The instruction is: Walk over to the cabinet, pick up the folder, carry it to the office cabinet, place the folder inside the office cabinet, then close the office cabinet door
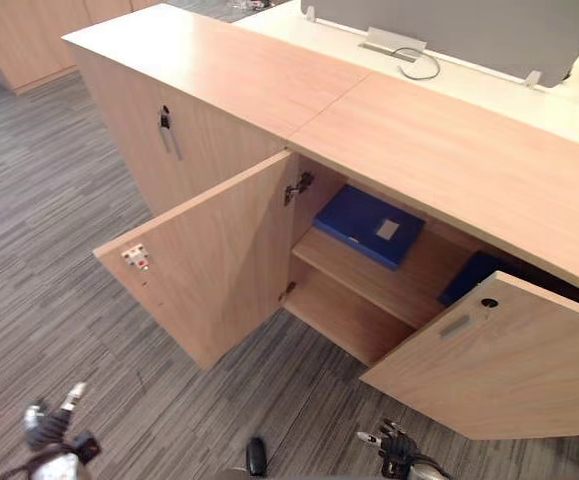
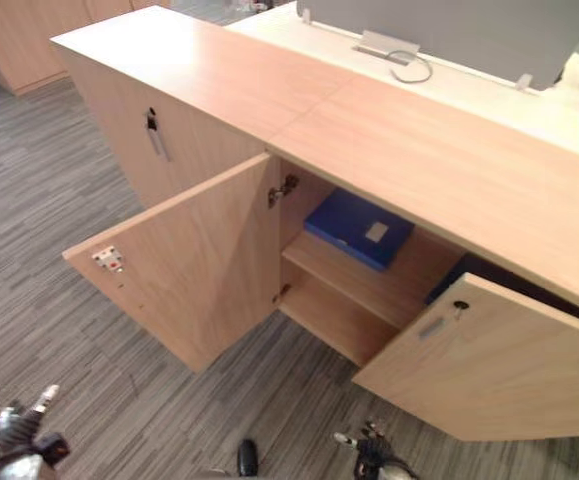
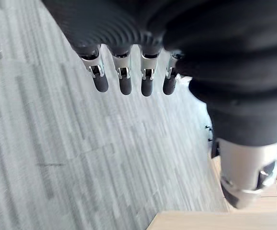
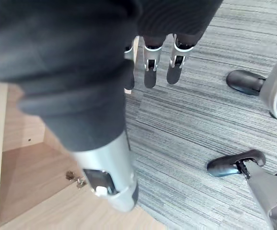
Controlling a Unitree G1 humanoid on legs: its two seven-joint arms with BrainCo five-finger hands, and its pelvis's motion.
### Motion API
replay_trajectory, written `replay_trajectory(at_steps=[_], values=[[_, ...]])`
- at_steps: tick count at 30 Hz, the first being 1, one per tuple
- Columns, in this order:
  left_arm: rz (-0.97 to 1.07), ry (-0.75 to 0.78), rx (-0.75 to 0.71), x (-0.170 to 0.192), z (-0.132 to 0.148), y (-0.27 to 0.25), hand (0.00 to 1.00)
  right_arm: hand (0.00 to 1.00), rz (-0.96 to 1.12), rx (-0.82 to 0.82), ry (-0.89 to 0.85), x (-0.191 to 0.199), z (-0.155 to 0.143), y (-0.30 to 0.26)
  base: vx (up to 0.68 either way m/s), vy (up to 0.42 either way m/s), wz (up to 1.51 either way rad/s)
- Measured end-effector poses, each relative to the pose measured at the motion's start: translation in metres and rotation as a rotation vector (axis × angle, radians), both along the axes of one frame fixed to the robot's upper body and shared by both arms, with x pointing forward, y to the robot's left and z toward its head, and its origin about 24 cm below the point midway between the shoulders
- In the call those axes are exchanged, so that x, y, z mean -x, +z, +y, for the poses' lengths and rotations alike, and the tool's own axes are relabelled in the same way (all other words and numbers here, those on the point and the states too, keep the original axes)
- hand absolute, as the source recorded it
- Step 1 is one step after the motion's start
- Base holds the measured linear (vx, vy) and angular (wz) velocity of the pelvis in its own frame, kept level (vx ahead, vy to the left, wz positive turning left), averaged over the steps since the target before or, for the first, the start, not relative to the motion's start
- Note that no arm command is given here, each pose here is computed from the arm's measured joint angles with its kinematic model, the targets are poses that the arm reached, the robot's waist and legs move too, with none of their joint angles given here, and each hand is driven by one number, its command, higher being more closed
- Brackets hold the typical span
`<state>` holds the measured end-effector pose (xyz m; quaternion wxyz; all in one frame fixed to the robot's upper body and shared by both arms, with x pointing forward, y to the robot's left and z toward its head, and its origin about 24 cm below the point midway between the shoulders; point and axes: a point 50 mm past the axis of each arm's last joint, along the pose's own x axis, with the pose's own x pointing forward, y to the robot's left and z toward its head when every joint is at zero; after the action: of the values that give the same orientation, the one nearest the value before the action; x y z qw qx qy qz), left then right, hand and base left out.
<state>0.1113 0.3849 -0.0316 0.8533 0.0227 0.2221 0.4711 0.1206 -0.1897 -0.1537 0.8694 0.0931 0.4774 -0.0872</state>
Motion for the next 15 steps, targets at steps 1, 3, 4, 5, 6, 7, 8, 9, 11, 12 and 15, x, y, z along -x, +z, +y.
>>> replay_trajectory(at_steps=[1, 3, 4, 5, 6, 7, 8, 9, 11, 12, 15], values=[[-0.006, 0.01, -0.05, -0.003, 0.013, 0.013, 0.0, 0.0, -0.013, -0.001, 0.021, -0.003, 0.001, 0.001, -0.03, -0.054, -0.33], [-0.029, 0.01, -0.122, -0.015, 0.027, 0.034, 0.0, 0.0, -0.026, 0.001, 0.063, -0.005, 0.003, 0.003, -0.03, -0.055, -0.22], [-0.041, 0.011, -0.141, -0.019, 0.03, 0.04, 0.0, 0.0, -0.029, 0.001, 0.081, -0.006, 0.005, 0.004, -0.05, -0.055, -0.24], [-0.067, 0.013, -0.171, -0.028, 0.035, 0.051, 0.0, 0.0, -0.03, -0.004, 0.111, -0.006, 0.007, 0.004, -0.05, -0.044, -0.26], [-0.09, 0.009, -0.188, -0.038, 0.038, 0.06, 0.0, 0.0, -0.036, -0.005, 0.142, -0.006, 0.009, 0.005, -0.05, -0.04, -0.24], [-0.094, 0.001, -0.192, -0.043, 0.039, 0.062, 0.0, 0.0, -0.037, -0.006, 0.154, -0.006, 0.01, 0.005, -0.04, -0.037, -0.15], [-0.083, -0.025, -0.211, -0.053, 0.041, 0.068, 0.0, 0.0, -0.034, -0.009, 0.183, -0.005, 0.012, 0.005, -0.04, -0.034, -0.09], [-0.071, -0.049, -0.229, -0.061, 0.04, 0.071, 0.0, 0.0, -0.037, -0.013, 0.198, -0.004, 0.014, 0.006, -0.03, -0.029, -0.13], [-0.054, -0.104, -0.265, -0.077, 0.036, 0.078, 0.0, 0.0, -0.032, -0.027, 0.235, 0.0, 0.017, 0.005, -0.02, -0.016, -0.23], [-0.043, -0.126, -0.273, -0.083, 0.035, 0.079, 0.0, 0.0, -0.029, -0.029, 0.247, 0.001, 0.019, 0.005, -0.02, -0.006, -0.35], [0.021, -0.173, -0.291, -0.095, 0.038, 0.082, 0.0, 0.0, -0.024, -0.045, 0.307, 0.003, 0.03, 0.004, -0.02, 0.006, -0.47]])
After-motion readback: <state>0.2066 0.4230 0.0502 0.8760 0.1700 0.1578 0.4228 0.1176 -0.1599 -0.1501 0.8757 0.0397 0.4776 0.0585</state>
